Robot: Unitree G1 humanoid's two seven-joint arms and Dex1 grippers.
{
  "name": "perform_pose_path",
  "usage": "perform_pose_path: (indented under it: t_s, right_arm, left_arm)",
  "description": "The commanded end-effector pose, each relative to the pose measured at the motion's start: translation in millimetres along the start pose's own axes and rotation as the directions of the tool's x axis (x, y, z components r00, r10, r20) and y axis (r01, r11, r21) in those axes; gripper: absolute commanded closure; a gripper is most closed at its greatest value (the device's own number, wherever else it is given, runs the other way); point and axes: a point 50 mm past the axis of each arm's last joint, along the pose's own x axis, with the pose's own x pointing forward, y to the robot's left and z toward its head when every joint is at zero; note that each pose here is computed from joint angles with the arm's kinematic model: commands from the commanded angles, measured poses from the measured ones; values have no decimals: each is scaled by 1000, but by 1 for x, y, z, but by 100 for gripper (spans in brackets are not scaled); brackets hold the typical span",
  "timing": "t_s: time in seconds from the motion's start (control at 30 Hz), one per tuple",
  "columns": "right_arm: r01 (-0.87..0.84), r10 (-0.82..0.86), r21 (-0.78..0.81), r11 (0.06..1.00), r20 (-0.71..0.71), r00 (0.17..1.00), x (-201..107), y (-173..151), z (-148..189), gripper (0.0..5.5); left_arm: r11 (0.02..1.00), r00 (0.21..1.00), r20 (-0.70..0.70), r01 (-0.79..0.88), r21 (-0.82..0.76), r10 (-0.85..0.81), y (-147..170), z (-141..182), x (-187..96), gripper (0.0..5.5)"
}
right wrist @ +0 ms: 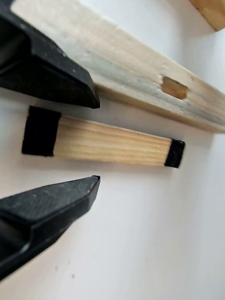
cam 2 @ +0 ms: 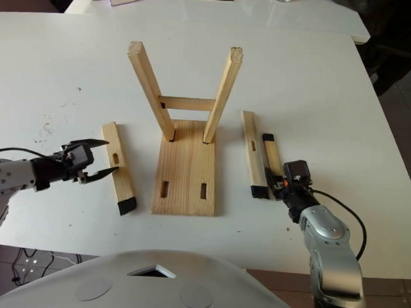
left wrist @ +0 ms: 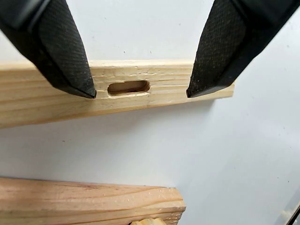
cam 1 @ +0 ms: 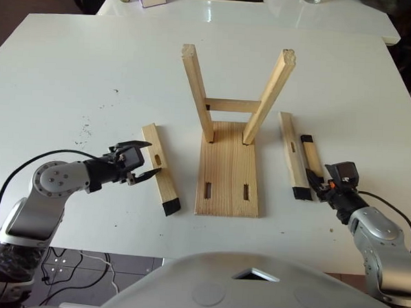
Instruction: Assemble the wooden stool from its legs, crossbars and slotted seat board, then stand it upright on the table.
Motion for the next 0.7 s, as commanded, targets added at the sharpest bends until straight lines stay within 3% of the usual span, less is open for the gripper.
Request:
perform_pose_path:
  t_s: [0.03, 0.37, 0.7]
  right_arm:
    - [4, -4, -21, 1000, -8, 1000, 5, -2, -2, 284]
    - [1, -2, -9, 1000, -17, 1000, 7, -6, -8, 420]
    - [32, -33, 9, 999, 38, 999, 6, -12, 3, 420]
  left_arm:
    - [999, 997, -60, 50, 18, -49, -9, -13, 12, 188]
    - [989, 993, -100, 77, 130, -65, 6, -27, 15, 188]
    - [974, 981, 125, 123, 190, -149, 22, 8, 19, 188]
